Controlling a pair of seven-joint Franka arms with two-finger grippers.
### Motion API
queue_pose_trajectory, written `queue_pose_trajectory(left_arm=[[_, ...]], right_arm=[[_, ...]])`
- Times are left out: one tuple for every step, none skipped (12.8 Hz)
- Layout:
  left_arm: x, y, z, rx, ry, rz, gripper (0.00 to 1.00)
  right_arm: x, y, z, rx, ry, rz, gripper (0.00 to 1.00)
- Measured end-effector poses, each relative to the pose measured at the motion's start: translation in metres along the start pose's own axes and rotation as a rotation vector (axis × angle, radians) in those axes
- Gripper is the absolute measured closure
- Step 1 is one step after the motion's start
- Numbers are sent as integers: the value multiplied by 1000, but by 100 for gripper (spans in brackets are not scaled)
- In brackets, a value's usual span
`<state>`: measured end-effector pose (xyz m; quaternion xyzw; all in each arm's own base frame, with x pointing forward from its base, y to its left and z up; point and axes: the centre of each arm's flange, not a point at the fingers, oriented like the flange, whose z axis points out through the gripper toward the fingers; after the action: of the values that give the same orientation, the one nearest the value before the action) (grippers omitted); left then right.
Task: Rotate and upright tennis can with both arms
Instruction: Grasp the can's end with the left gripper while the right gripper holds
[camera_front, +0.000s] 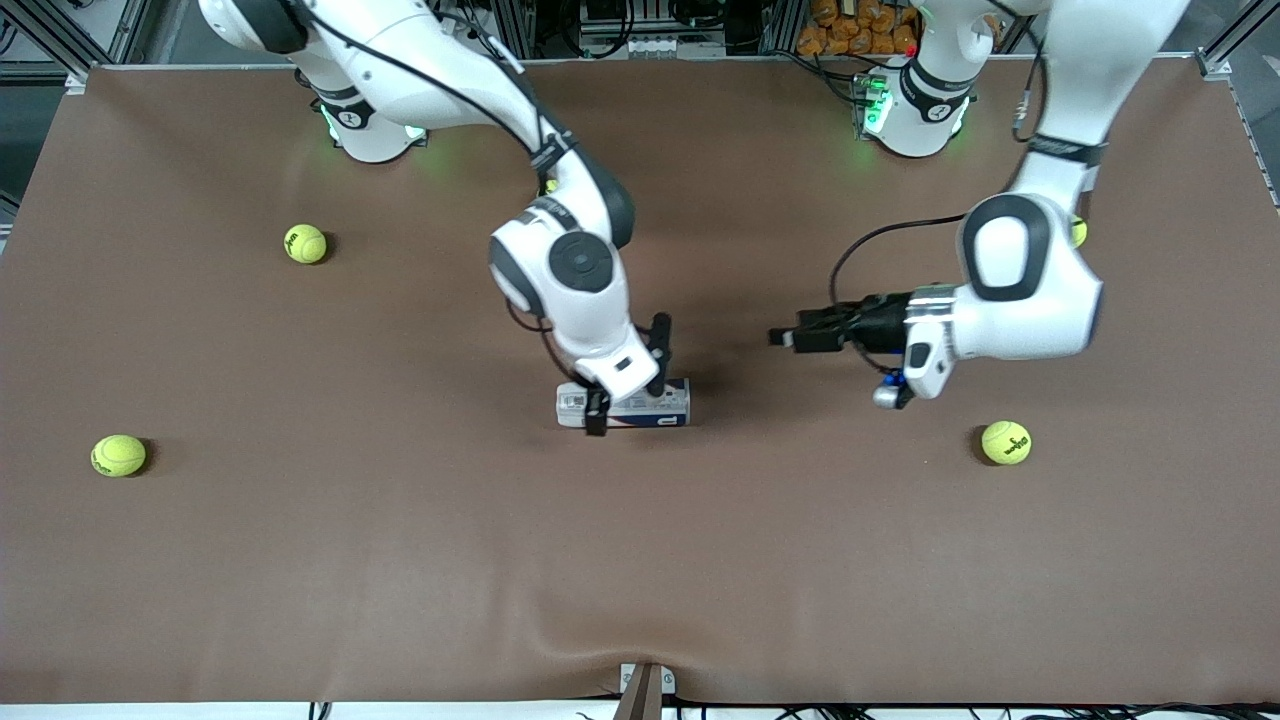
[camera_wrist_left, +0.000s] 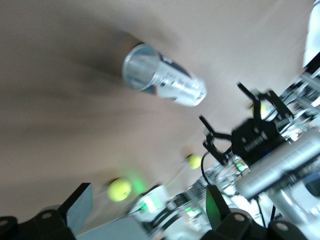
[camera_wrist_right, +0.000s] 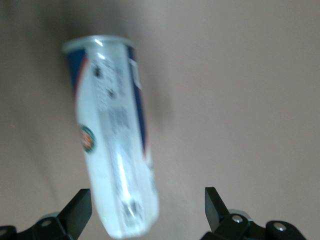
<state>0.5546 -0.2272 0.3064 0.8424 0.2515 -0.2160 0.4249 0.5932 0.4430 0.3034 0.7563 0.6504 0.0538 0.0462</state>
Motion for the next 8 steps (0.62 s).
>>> queue_pose_trajectory(left_arm=[[5,-3,19,-43,21,-12,0],[9,-6,36,-83,34,-8,0],[14,-12,53,-116,42,23,0],[20,-19,66,-138,47,70,0],[32,-29,77,-164,50,113,0],[46,-38,86,-194,54,141,0],[60,-45,94,-218,60,166,0],[72,-48,101,-230,64,191,0]], right_arm=[[-15,15,-6,1,1,32,0],[-29,28,-10,11,1,66,0],[-45,39,-14,25,-4,108,0],[-60,51,-20,35,-11,161,0],[-78,64,-27,38,-18,236,0],[-96,77,-36,34,-19,316,0],[-113,89,-46,32,-22,386,0],[-131,98,-60,39,-35,443,0]])
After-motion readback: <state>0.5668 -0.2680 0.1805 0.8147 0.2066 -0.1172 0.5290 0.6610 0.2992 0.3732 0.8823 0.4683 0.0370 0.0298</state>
